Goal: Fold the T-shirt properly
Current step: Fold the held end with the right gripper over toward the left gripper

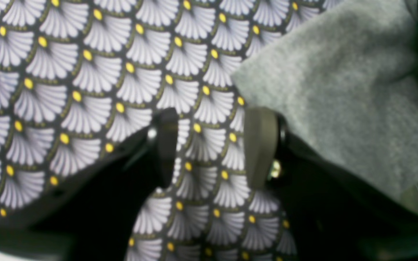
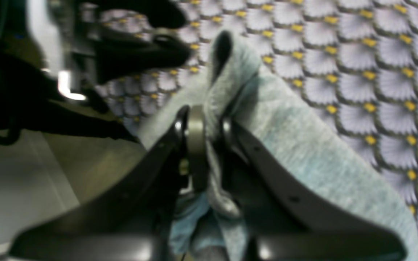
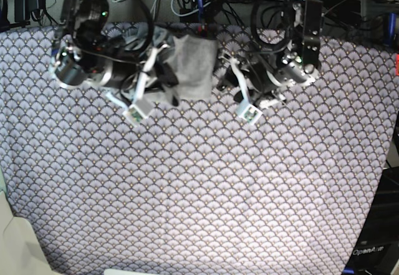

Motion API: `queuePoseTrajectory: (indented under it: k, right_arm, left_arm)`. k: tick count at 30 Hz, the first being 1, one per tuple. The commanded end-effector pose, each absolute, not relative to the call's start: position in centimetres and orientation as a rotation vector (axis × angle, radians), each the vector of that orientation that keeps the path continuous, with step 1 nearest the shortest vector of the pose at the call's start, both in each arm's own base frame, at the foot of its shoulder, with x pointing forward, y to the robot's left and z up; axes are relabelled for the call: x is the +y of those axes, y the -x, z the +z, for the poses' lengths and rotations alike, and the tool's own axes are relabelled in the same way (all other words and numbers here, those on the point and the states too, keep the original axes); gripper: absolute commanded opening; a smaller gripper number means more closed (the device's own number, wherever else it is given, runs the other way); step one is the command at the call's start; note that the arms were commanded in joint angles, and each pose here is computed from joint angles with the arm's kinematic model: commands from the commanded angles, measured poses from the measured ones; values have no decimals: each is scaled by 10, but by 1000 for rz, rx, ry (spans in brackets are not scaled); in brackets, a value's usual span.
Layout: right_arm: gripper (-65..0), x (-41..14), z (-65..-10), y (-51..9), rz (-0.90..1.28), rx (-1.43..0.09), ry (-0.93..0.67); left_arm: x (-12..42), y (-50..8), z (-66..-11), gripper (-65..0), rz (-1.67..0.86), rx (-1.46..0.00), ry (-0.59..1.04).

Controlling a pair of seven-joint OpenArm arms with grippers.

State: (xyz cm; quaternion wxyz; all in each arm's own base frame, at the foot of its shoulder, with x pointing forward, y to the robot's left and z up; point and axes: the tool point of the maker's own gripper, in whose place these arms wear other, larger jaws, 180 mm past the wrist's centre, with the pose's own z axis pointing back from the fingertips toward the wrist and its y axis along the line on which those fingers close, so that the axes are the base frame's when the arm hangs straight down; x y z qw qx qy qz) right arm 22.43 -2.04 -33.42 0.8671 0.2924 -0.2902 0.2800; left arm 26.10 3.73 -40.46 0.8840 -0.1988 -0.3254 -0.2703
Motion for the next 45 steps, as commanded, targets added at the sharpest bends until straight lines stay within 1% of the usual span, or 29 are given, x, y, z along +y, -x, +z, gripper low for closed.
queuePoseTrajectory:
  k: [1, 13, 21, 27, 29, 37, 40, 43, 45]
  right_arm:
    - [-650, -14, -323, -229, 605, -653, -636]
    - [-650, 24, -311, -234, 661, -687, -726]
    - [-650, 25, -304, -247, 668, -715, -722]
    - [-650, 35, -320, -248, 634, -660, -775]
    - [-650, 37, -320, -250, 616, -674, -794]
    - [-646, 39, -333, -249, 601, -627, -811]
    - [-567, 44, -333, -246, 619, -620, -816]
    - [-452, 46, -334, -243, 626, -612, -820]
    - [-389, 49, -334, -241, 638, -609, -823]
  left_arm:
    - [33, -266, -394, -360, -559, -720, 430]
    - [33, -256, -400, -361, -559, -697, 435]
    - [42, -256, -402, -361, -566, -690, 420]
    - [43, -255, -403, -361, -569, -689, 416]
    - [43, -256, -402, -361, -568, -690, 416]
    - [43, -256, -402, -361, -568, -692, 417]
    - [43, -256, -402, -360, -568, -693, 417]
    - [43, -256, -402, -360, -569, -693, 418]
    - [43, -256, -402, -360, -569, -693, 418]
